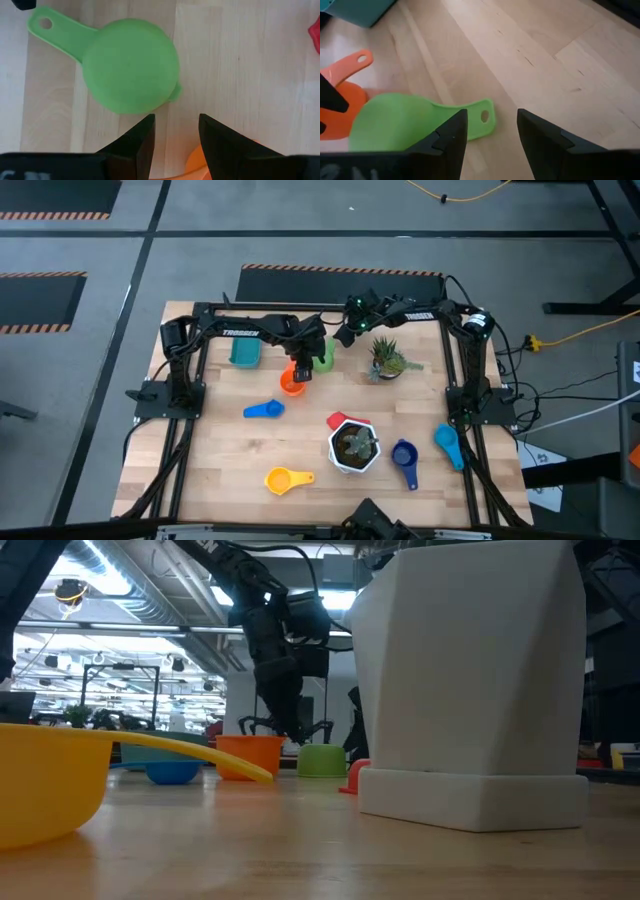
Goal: Nest measuring cups in basket
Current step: Stack the green measuring cup into the orange measuring cup
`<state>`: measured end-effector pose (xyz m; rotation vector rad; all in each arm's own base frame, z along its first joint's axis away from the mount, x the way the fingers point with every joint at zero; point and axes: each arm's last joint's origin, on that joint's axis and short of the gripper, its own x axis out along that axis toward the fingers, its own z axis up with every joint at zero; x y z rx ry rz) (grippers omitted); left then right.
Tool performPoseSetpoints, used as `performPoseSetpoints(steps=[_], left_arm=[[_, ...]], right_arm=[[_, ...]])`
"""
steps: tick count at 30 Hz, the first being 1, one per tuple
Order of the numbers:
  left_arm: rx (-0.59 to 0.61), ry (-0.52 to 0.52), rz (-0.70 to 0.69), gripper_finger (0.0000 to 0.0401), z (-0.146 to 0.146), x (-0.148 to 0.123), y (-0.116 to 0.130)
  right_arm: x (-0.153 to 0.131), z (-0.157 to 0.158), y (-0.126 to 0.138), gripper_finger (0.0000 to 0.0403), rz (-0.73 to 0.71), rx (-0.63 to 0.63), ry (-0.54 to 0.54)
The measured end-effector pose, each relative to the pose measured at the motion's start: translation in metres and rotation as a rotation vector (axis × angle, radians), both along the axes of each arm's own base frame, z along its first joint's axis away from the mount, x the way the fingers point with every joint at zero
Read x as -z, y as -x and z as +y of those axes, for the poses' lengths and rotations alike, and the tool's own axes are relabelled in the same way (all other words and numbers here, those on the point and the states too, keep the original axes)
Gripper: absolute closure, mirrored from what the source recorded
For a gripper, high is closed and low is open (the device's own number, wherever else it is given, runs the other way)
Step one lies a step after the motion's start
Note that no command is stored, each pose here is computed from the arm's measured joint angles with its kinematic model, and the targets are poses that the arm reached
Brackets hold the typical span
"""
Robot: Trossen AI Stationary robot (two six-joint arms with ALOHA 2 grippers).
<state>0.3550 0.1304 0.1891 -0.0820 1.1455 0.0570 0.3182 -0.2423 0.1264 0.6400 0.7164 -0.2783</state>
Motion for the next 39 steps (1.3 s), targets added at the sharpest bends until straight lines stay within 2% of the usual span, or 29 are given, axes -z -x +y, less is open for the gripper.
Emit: performPoseSetpoints(steps=[10,17,25,39], left_arm=[[0.009,0.000,0.000,0.0257,-0.003,0.000,-0.001],[0.020,0.000,0.001,0.0257,-0.007,0.000,-0.002],[0.015,-0.010,0.004,0.0258,-0.007,0.000,-0.002],[0.015,-0.010,0.007,0.0258,-0.006,0.002,-0.003]], right_arm=[[0.001,0.011,-0.008,0.0226,0.031,0.005,0.033],[0.001,0.012,-0.009,0.0226,0.029,0.017,0.013],[0.007,0.024,-0.013,0.0226,0.032,-0.051,-0.091],[0.008,0.027,-0.013,0.0226,0.010,-0.082,-0.162]])
